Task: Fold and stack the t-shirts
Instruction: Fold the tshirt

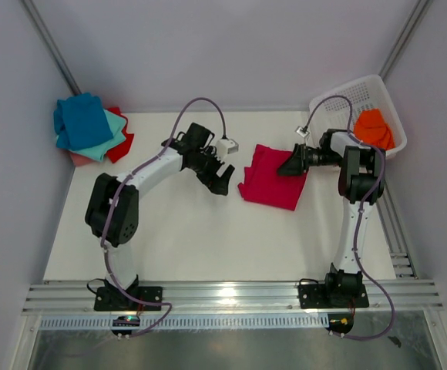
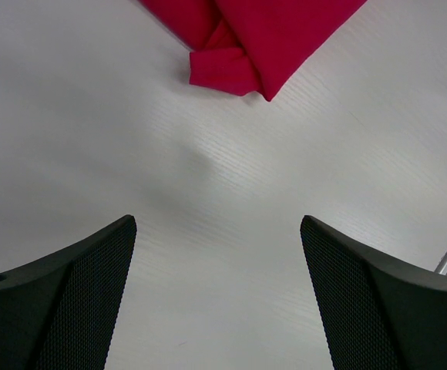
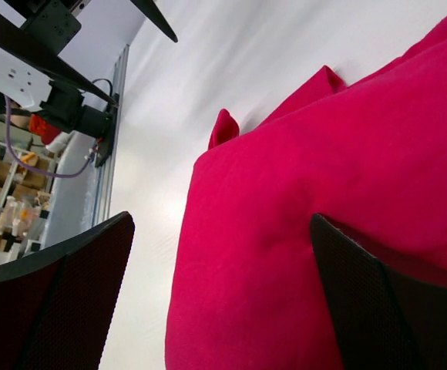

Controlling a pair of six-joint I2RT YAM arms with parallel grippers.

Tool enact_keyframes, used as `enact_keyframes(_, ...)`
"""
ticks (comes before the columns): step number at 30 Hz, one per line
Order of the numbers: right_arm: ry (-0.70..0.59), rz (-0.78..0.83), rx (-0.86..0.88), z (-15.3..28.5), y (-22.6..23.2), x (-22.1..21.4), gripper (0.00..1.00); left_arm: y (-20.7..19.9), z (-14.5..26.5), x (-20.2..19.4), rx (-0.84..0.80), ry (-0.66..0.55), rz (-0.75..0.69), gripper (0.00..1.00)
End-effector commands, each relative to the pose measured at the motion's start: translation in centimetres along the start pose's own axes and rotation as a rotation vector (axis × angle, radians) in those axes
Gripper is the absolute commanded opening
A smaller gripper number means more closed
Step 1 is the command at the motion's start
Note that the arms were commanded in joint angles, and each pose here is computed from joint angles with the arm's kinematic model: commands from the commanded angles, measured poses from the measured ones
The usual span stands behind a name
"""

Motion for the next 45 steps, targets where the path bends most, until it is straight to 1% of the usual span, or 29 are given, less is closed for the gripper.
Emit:
enact_keyframes(1,-0.135,-0.236,0.066,0.6,3.0,-0.6,0.99,-1.2,2.4,1.0,0.013,-0.052,-0.047,0.89)
enact_keyframes(3,-0.141,-0.23,0.066,0.6,3.6,-0.2,1.0,-1.3,2.6,1.1,0.014,-0.057,-0.05,0.89)
enact_keyframes(11,-0.107,-0.212,0.063,0.6,4.5,-1.4,0.99,-1.4,2.3,1.5,-0.006,-0.074,-0.04,0.89)
enact_keyframes(16,-0.038,-0.125,0.047,1.0,5.1,-1.2,0.99,-1.2,2.2,1.5,-0.001,-0.075,-0.042,0.89)
enact_keyframes(20,-0.017,-0.088,0.041,1.2,5.4,-0.7,0.99,-1.1,1.9,1.5,-0.004,-0.075,-0.038,0.89)
enact_keyframes(22,-0.007,-0.055,0.033,1.4,5.5,0.0,0.99,-1.0,1.7,1.4,-0.005,-0.071,-0.034,0.89)
enact_keyframes(27,0.077,0.069,-0.001,2.3,6.5,1.8,0.99,-0.9,1.6,1.3,-0.004,-0.063,-0.037,0.89)
enact_keyframes(36,0.165,0.194,-0.054,3.4,8.0,3.9,0.99,-1.1,1.5,1.3,-0.018,-0.065,-0.034,0.89)
enact_keyframes(38,0.201,0.212,-0.076,3.6,8.1,4.0,0.99,-1.2,1.6,1.3,-0.024,-0.067,-0.037,0.89)
enact_keyframes(41,0.249,0.234,-0.176,4.3,8.3,4.9,0.99,-1.4,1.4,1.2,-0.058,-0.067,-0.037,0.89)
enact_keyframes(42,0.246,0.241,-0.242,4.5,7.9,5.7,0.99,-1.5,1.3,1.1,-0.072,-0.065,-0.032,0.89)
enact_keyframes(43,0.248,0.261,-0.305,4.9,8.8,6.3,0.99,-1.7,1.2,1.2,-0.099,-0.067,-0.033,0.89)
enact_keyframes(44,0.269,0.343,-0.434,5.5,7.6,7.5,0.99,-1.8,1.2,1.3,-0.109,-0.067,-0.031,0.89)
enact_keyframes(45,0.28,0.323,-0.493,5.7,7.8,7.0,0.99,-1.8,1.0,1.3,-0.118,-0.067,-0.026,0.89)
Point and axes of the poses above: each gripper's point midway between its finger pads, its own z axis back along the fingers, its own y axis along the line the jaws close on, x = y × z, the point moved 8 cm from there along z, back along the fingers, and after that the axes turned 8 degrees about z, right-handed, at the moved point
